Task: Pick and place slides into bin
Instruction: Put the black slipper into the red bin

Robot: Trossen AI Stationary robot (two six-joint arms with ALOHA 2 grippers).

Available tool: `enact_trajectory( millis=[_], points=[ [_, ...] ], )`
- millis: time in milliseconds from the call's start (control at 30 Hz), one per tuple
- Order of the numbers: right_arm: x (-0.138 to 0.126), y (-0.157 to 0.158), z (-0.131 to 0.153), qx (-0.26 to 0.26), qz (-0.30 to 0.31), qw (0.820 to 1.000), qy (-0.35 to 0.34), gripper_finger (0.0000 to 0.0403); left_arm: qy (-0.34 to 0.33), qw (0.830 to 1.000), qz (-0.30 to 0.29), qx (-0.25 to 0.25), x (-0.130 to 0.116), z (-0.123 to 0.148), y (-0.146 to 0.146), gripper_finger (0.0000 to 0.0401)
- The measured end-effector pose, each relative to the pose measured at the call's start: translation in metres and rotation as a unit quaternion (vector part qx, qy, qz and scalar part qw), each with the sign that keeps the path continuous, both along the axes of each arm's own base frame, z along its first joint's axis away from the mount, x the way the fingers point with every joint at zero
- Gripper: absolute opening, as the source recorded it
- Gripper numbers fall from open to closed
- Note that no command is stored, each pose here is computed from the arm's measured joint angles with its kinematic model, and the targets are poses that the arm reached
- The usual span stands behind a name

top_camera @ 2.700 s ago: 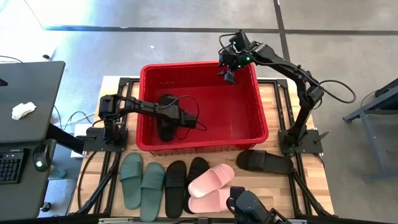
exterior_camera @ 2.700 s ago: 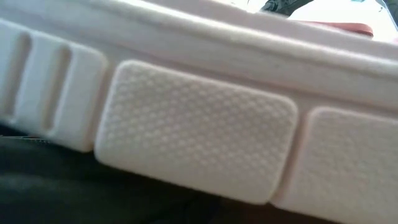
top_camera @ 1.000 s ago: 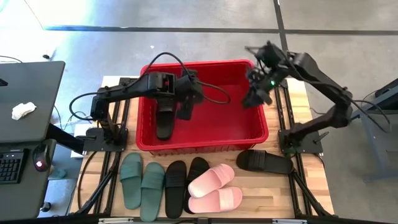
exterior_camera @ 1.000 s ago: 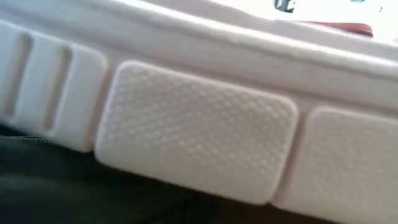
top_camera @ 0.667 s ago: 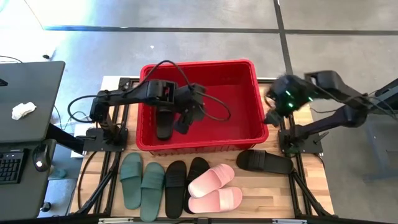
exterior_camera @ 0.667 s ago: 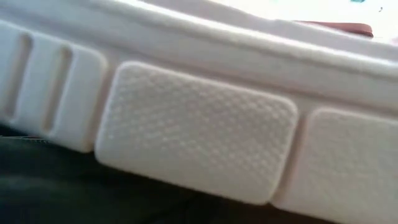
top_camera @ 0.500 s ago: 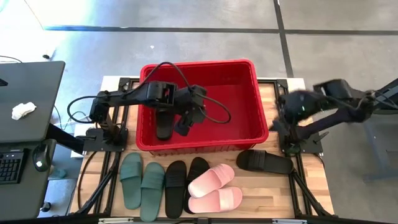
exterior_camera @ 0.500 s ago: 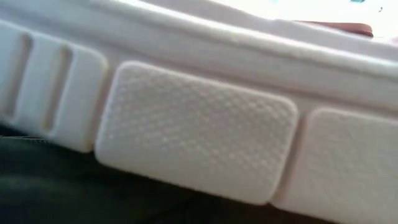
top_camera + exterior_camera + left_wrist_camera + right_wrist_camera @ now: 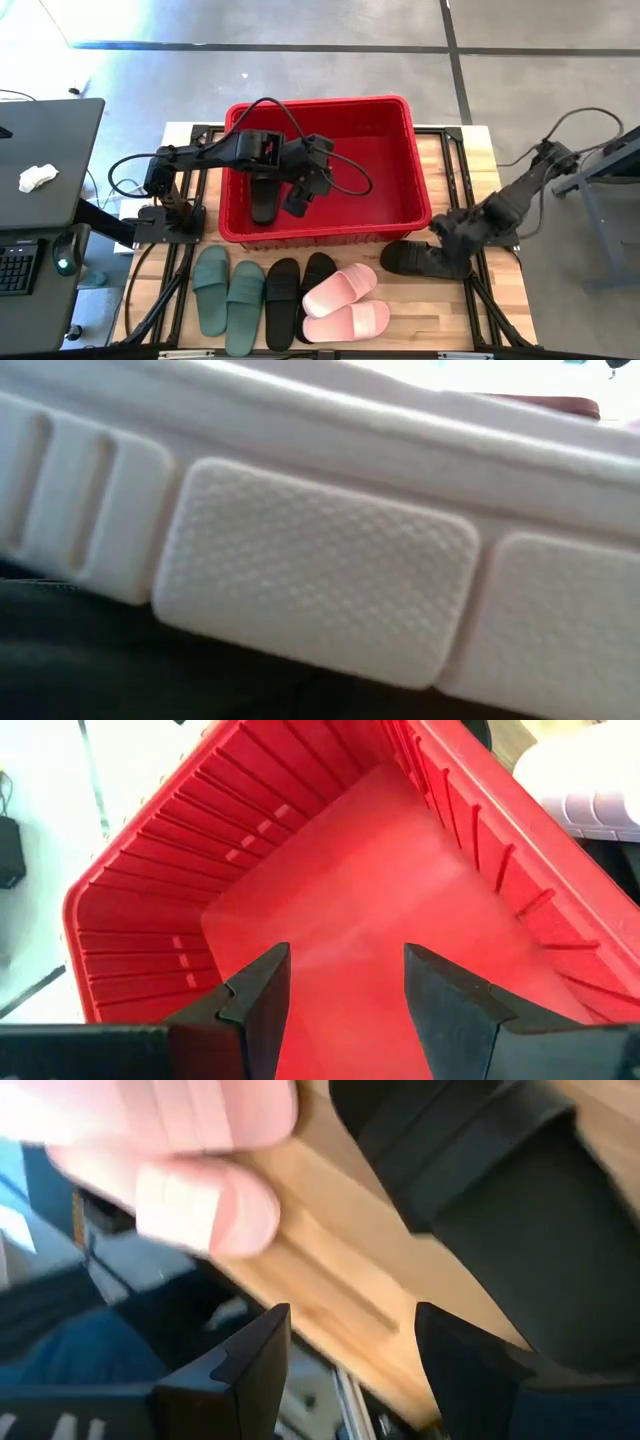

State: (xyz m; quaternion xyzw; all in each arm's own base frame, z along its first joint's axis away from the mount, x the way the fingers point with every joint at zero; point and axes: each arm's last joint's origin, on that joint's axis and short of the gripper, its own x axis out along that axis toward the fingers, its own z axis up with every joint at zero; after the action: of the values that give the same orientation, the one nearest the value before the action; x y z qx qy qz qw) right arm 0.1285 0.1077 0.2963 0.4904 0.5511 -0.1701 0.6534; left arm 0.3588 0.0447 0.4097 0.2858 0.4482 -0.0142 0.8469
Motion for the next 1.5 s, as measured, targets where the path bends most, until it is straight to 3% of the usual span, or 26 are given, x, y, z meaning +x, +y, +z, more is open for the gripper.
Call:
enact_trajectory(
  millis=[300, 433, 1067, 1200, 1433, 1500],
  points=[
    [-0.019, 0.033, -0.068, -0.032, -0.108, 0.99, -0.082, 0.0206, 0.001, 1.0, 0.0, 0.0, 0.0, 0.0, 0.0, 0.0179],
    [-0.024, 0.041, -0.093, -0.041, -0.138, 0.987, -0.072, 0.0206, 0.001, 1.0, 0.0, -0.001, 0.0, 0.0, 0.0, 0.0179],
    [-0.013, 0.055, -0.132, -0.16, -0.155, 0.971, -0.088, 0.02, 0.0, 1.0, 0.004, -0.004, 0.0, 0.0, 0.0, 0.0179],
    [-0.007, 0.062, -0.138, -0.162, -0.135, 0.973, -0.099, 0.0164, -0.002, 1.0, 0.01, -0.009, 0.0, 0.0, 0.0, 0.0179],
    [-0.003, 0.068, -0.142, -0.158, -0.13, 0.972, -0.119, 0.0029, -0.004, 1.0, 0.018, -0.015, 0.0, 0.0, 0.0, 0.0179],
    [-0.002, 0.07, -0.139, -0.159, -0.124, 0.971, -0.125, 0.0011, -0.002, 1.0, 0.023, -0.019, -0.001, -0.001, 0.0, 0.0179]
  ],
)
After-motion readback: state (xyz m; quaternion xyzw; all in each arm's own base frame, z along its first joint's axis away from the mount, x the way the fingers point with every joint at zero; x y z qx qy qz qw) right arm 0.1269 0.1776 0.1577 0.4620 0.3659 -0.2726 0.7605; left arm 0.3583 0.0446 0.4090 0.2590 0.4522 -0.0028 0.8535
